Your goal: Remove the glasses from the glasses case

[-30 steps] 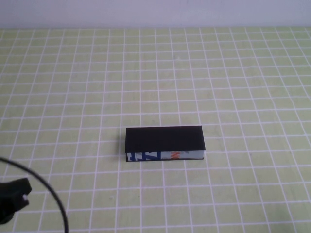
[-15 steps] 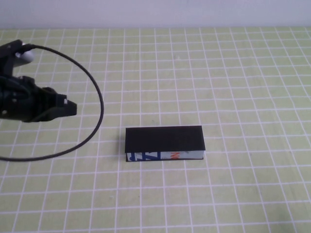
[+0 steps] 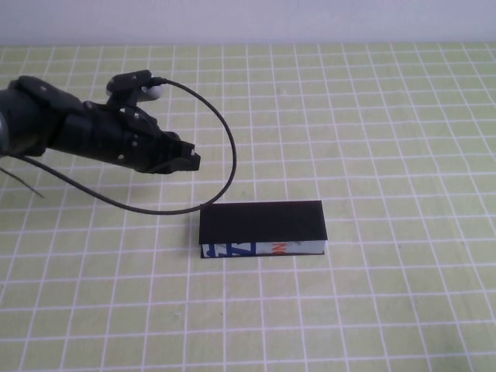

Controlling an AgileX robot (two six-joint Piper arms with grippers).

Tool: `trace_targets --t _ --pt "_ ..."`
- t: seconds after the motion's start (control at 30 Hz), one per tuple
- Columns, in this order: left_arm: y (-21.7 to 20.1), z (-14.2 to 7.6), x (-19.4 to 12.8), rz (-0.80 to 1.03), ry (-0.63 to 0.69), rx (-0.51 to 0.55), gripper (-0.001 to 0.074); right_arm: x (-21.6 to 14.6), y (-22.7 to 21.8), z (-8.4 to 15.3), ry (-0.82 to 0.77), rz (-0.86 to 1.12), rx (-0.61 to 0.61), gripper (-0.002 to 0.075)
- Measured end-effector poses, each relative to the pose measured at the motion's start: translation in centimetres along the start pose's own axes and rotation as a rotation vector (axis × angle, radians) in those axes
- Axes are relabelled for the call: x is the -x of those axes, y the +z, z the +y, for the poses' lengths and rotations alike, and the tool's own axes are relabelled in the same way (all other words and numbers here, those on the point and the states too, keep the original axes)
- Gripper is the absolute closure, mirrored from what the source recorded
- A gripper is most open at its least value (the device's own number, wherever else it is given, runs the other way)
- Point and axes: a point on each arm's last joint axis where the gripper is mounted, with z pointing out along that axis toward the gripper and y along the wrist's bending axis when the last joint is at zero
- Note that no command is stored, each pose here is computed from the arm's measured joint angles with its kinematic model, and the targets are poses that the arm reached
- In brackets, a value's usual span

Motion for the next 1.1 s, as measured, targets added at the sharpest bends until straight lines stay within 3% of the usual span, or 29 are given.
trace_targets --t 0.33,0.77,0.87,1.03,1.1 --pt "5.4 1.3 -1.2 0.095 -0.038 -0.086 0.0739 0.0 0.0 -0.2 -0.094 0.002 -0.023 0.0743" --pt "6.3 1.6 -2.0 0.139 -0.055 -0.125 0.0739 0.1 0.0 -0.2 -0.103 -0.007 -0.025 0.0743" --pt "6.3 1.6 -2.1 0.144 -0.055 -0.129 0.0739 0.6 0.0 0.0 0.003 -0.070 0.004 0.0743" --pt "6.3 1.6 -2.1 0.145 -0.055 -0.130 0.0739 1.8 -0.2 0.4 0.379 -0.194 0.078 0.0743" --pt "6.3 1.6 -2.1 0.145 -0.055 -0.131 0.0739 2.2 -0.3 0.3 0.459 -0.232 0.083 0.0743"
